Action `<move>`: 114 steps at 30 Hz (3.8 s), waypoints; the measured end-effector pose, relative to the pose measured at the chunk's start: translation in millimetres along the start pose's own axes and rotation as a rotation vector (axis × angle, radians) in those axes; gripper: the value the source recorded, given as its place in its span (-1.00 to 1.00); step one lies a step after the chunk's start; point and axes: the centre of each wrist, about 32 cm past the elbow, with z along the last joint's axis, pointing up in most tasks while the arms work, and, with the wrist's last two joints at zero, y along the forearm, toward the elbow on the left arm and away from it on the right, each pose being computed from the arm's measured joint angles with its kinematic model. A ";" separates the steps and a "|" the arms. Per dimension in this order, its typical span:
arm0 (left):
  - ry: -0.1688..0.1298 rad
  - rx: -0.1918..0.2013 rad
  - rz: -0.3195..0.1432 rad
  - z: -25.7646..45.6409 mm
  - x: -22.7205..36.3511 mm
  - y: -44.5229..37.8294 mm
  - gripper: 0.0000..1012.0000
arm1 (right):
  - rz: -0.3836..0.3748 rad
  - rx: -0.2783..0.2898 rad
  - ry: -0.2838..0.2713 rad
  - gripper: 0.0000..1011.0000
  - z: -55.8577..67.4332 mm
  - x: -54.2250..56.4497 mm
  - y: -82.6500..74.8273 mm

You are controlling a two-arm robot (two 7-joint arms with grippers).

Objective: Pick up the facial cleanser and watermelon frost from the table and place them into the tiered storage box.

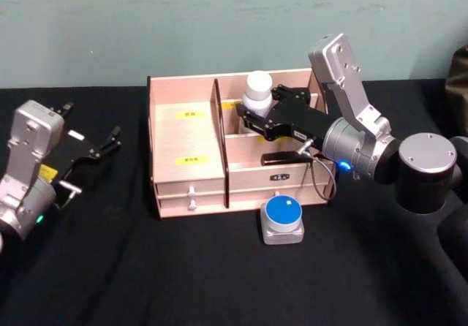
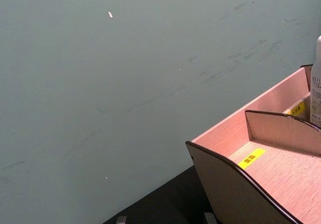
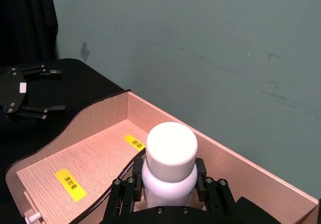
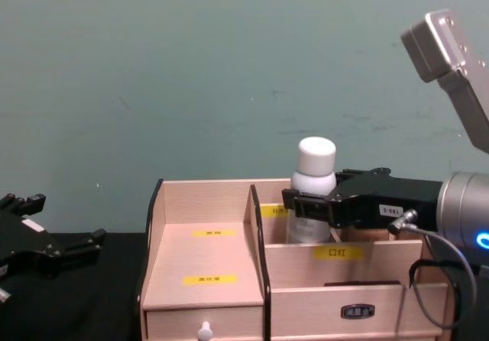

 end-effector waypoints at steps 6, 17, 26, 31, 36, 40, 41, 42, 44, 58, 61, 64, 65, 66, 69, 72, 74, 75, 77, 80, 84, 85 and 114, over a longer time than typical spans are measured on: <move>0.000 0.000 0.000 0.0 0.0 0.0 0.98 | 0.000 0.001 0.000 0.21 0.4 0.0 -0.2; 0.000 0.000 0.000 0.0 0.0 0.0 0.98 | -0.001 0.004 0.000 0.79 0.9 0.2 -0.3; 0.000 0.000 0.000 0.0 0.0 0.0 0.98 | -0.010 0.027 -0.009 0.98 8.1 0.5 -5.5; 0.000 0.000 0.000 0.0 0.0 0.0 0.98 | -0.018 0.018 -0.022 0.98 21.0 -3.5 -18.7; 0.000 0.000 0.000 0.0 0.0 0.0 0.98 | -0.006 -0.009 -0.034 0.98 29.3 -14.7 -39.2; 0.000 0.000 0.000 0.0 0.0 0.0 0.98 | 0.012 -0.042 -0.056 0.98 35.1 -29.1 -65.0; 0.000 0.000 0.000 0.0 0.1 0.0 0.98 | 0.016 -0.047 -0.060 0.98 35.6 -31.6 -69.6; 0.000 0.000 0.000 0.0 0.1 0.0 0.98 | 0.019 -0.059 -0.065 0.98 36.2 -35.8 -78.6; 0.000 0.000 0.000 0.0 0.0 0.0 0.98 | 0.020 -0.067 -0.068 0.98 36.8 -39.6 -87.2; 0.000 0.000 0.000 0.0 0.1 0.0 0.98 | 0.013 -0.117 -0.050 0.98 25.1 -70.0 -143.3; 0.000 0.000 0.000 0.0 0.0 0.0 0.98 | 0.007 -0.148 -0.026 0.98 15.6 -77.2 -151.3; 0.000 0.000 0.000 0.0 0.1 0.0 0.98 | -0.008 -0.183 -0.004 0.98 6.0 -83.5 -157.9; 0.000 0.000 0.000 0.0 0.1 0.0 0.98 | -0.014 -0.191 -0.001 0.98 4.1 -84.8 -159.1; 0.000 0.000 0.000 0.0 0.0 0.0 0.98 | -0.022 -0.206 0.002 0.98 0.8 -87.5 -161.0; 0.000 0.000 0.000 0.0 0.0 0.0 0.98 | -0.039 -0.228 0.003 0.98 -3.2 -92.0 -163.2; 0.000 0.000 0.000 0.0 0.0 0.0 0.98 | -0.068 -0.259 -0.011 0.98 -6.3 -98.1 -164.5; 0.000 0.000 0.000 0.0 0.0 0.0 0.98 | -0.083 -0.276 -0.020 0.98 -7.4 -102.4 -163.9; 0.000 0.000 0.000 0.0 0.0 0.0 0.98 | -0.089 -0.282 -0.023 0.98 -7.8 -104.2 -163.3; 0.000 0.000 0.000 0.0 0.0 0.0 0.98 | -0.096 -0.292 -0.027 0.98 -8.4 -107.1 -161.8; 0.000 0.000 0.000 0.0 0.0 0.0 0.98 | -0.106 -0.311 -0.030 0.98 -9.7 -110.9 -156.8; 0.000 0.000 0.000 0.0 0.1 0.0 0.98 | -0.113 -0.318 -0.027 0.98 -9.7 -112.1 -149.7; 0.000 0.000 0.000 0.0 0.0 0.0 0.98 | -0.116 -0.320 -0.022 0.98 -9.5 -112.4 -146.9; 0.000 0.000 0.000 0.0 0.0 0.0 0.98 | -0.158 -0.359 0.008 0.98 -7.1 -119.5 -97.2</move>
